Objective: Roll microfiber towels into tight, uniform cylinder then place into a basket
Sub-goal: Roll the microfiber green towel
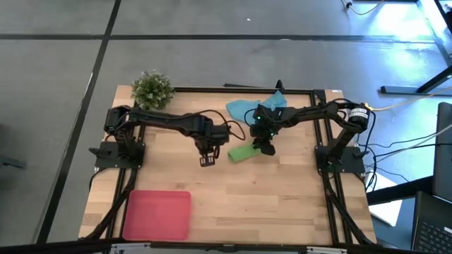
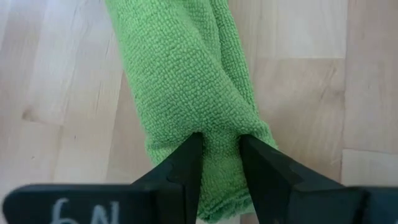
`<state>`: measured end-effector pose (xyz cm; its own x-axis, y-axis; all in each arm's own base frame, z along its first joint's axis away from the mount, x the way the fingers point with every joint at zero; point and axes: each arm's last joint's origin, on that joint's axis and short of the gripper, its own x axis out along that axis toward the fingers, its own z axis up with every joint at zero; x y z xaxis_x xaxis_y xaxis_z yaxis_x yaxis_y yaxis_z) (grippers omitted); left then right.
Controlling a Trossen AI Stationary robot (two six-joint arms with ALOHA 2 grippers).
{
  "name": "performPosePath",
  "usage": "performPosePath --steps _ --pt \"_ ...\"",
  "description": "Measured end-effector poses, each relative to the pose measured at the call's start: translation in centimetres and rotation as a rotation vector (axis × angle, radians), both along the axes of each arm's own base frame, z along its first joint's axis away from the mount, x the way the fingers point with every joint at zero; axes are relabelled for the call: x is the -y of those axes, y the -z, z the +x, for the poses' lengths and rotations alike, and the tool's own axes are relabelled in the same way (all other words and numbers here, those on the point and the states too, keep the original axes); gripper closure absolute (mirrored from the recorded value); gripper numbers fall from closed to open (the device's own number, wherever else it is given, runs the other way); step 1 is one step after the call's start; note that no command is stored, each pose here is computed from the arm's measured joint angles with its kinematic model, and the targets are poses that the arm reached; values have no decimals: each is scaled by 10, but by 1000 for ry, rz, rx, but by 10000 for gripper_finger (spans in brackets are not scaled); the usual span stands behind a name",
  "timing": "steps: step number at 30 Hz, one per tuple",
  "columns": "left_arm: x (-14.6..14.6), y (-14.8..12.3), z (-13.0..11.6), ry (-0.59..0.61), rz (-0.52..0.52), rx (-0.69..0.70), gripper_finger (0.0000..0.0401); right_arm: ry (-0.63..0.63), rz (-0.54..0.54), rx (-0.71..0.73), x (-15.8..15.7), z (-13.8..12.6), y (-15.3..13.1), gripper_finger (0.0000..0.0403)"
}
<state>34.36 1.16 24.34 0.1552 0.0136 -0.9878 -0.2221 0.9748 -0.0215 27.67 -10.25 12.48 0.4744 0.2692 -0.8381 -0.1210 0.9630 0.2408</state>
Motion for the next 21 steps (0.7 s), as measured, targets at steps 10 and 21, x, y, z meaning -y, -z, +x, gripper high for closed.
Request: performPosePath --steps 10,21 --pt "10 -1 7 -92 -12 71 401 0 -3 8 0 1 0 288" --pt "9 -2 11 -172 -6 120 401 1 -7 17 1 1 -1 288"
